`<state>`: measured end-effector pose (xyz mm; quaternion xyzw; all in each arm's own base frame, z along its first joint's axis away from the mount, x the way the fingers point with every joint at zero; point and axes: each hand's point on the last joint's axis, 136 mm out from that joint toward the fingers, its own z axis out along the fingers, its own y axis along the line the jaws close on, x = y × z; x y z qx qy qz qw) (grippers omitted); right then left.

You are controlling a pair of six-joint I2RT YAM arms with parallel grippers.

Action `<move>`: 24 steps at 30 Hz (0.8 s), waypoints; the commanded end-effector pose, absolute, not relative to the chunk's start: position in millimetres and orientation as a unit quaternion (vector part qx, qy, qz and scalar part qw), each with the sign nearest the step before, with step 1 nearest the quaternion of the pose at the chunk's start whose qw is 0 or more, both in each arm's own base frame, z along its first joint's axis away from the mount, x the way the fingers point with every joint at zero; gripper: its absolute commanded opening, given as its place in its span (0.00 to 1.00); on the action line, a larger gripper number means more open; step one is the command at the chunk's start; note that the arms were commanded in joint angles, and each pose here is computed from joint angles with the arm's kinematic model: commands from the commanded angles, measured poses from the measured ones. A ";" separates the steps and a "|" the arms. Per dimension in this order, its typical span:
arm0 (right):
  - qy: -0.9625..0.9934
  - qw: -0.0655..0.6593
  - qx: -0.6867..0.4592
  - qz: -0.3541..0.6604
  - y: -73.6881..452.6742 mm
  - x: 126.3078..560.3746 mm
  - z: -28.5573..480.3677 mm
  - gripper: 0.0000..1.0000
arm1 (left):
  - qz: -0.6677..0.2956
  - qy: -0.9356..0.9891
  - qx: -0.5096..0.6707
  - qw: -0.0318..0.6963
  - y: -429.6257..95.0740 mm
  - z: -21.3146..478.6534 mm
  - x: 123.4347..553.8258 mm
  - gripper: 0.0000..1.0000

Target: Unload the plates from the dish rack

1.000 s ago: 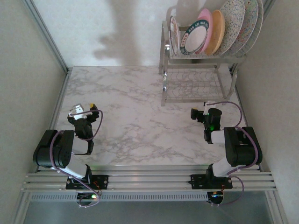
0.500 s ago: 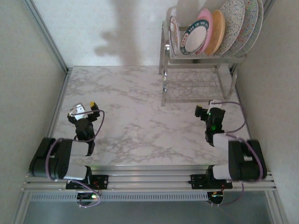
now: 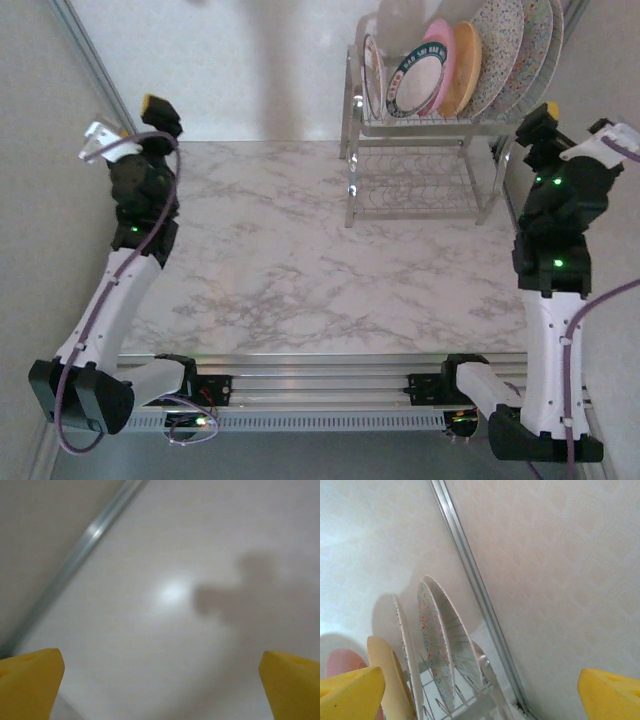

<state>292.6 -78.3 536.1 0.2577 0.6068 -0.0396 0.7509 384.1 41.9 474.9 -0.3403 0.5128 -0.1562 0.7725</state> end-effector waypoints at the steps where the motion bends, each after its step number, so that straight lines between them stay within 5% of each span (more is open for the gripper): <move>1: 0.717 0.659 0.227 -0.005 -59.7 331.0 481.5 0.99 | -0.279 0.603 -0.350 0.660 6.6 419.4 415.7 1.00; 11: 0.714 0.682 0.160 0.027 -91.0 374.5 499.8 0.96 | -0.319 0.683 -0.198 0.626 -108.5 458.1 407.3 1.00; 24: 0.639 0.767 -0.044 0.041 -86.0 410.7 464.2 0.75 | -0.362 0.695 -0.056 0.618 -185.8 475.2 373.9 0.99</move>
